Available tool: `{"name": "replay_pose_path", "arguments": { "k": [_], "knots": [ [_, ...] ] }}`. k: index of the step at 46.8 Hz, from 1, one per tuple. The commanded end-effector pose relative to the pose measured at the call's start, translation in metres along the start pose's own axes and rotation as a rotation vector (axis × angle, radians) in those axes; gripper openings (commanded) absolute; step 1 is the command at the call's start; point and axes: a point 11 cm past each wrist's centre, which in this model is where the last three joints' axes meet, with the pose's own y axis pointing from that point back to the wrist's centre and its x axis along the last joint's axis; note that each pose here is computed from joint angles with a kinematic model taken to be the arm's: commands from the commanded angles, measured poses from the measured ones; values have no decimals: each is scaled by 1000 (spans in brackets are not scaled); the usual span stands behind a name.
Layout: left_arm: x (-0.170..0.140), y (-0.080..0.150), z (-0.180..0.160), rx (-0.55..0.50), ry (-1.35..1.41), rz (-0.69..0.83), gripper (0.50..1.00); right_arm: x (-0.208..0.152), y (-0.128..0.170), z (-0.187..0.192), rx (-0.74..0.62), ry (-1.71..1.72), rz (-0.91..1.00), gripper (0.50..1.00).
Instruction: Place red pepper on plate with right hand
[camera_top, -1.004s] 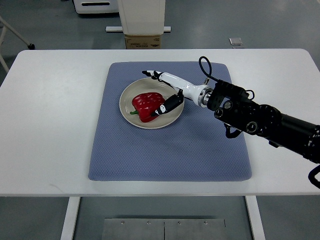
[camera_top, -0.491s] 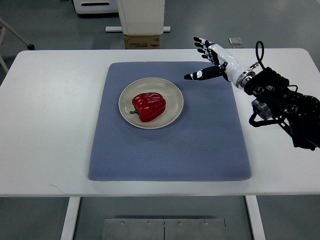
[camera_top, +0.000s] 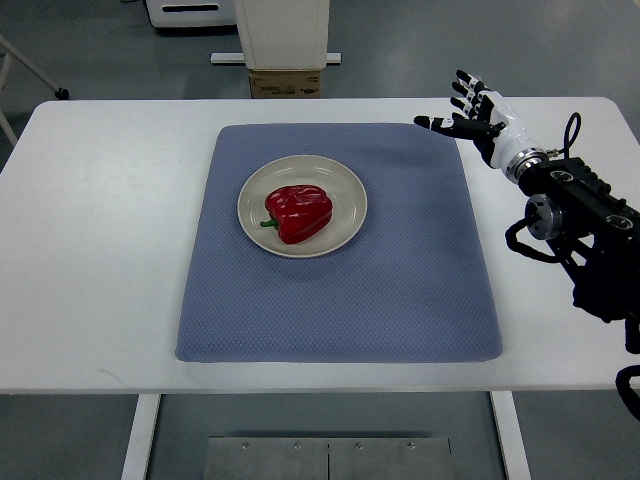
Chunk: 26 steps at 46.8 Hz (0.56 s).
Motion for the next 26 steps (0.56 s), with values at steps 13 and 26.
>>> {"name": "replay_pose_path", "arguments": {
  "k": [13, 26],
  "knots": [
    [0, 0, 0, 0, 0, 0, 1000, 13, 4, 30, -55, -75, 77, 1000],
    [0, 0, 0, 0, 0, 0, 1000, 14, 6, 37, -67, -79, 87, 1000]
  ]
}}
